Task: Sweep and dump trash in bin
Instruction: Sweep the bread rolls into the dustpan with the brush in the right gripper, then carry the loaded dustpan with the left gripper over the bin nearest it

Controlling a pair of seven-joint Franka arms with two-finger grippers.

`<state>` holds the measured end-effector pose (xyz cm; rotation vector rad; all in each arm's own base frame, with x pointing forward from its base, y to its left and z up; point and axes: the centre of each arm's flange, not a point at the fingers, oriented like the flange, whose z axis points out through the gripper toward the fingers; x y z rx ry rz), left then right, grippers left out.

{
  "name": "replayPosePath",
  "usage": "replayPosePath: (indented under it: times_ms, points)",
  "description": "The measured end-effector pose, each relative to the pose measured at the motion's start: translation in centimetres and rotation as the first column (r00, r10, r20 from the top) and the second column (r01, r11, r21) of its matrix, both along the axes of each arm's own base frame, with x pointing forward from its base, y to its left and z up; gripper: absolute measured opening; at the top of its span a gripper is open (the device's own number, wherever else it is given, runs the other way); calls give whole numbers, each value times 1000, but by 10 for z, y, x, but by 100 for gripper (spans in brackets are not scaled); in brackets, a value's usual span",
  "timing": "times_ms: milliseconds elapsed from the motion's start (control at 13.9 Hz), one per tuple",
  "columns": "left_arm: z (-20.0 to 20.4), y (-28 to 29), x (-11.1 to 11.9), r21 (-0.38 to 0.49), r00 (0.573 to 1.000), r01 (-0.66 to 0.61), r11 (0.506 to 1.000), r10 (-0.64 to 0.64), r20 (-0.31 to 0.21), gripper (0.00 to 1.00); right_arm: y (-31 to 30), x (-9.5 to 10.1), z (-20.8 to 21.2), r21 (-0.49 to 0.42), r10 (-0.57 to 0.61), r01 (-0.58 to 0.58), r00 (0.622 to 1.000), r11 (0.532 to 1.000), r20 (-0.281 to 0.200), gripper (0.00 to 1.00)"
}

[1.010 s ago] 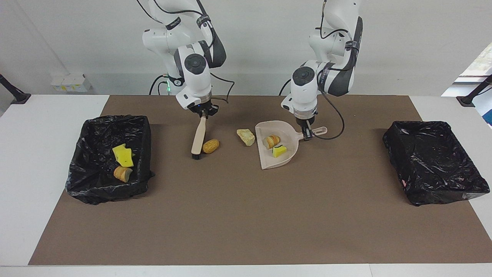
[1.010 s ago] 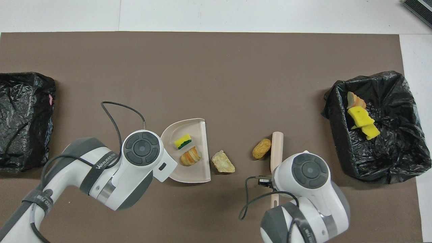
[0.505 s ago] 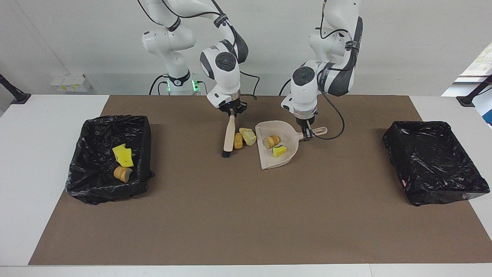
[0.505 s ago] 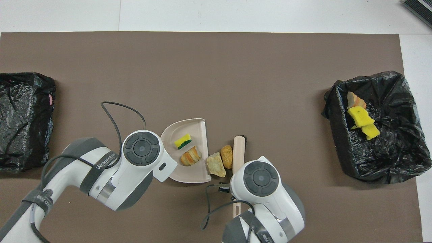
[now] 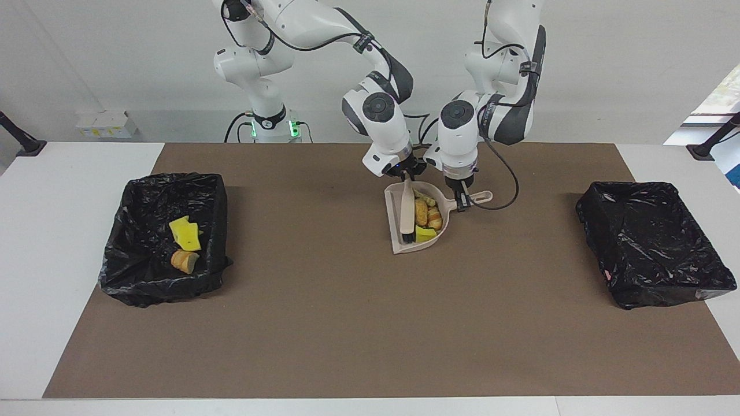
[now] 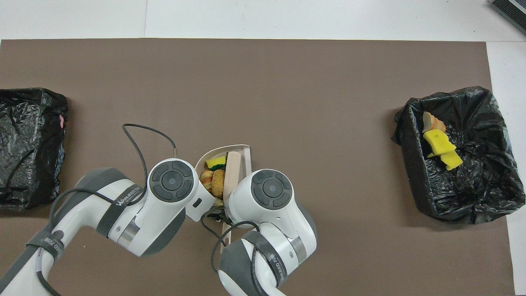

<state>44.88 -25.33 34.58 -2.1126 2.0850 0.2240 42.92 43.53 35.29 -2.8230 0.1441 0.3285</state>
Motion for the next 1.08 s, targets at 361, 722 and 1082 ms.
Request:
replayPosePath:
  times_ms: [361, 722, 1082]
  points:
    - [0, 0, 0, -1, 1000, 1, 1000, -1, 1, 32, -22, -7, 0, -118, 62, -74, 993, 990, -104, 25]
    - [0, 2, 1, -2, 1000, 0, 1000, 0, 2, 32, -74, 0, 62, -230, 67, -83, 995, 970, -73, 25]
    - [9, 16, 17, -17, 1000, 14, 1000, -14, 17, 32, -79, -14, 88, -268, 95, -106, 994, 957, -54, 25]
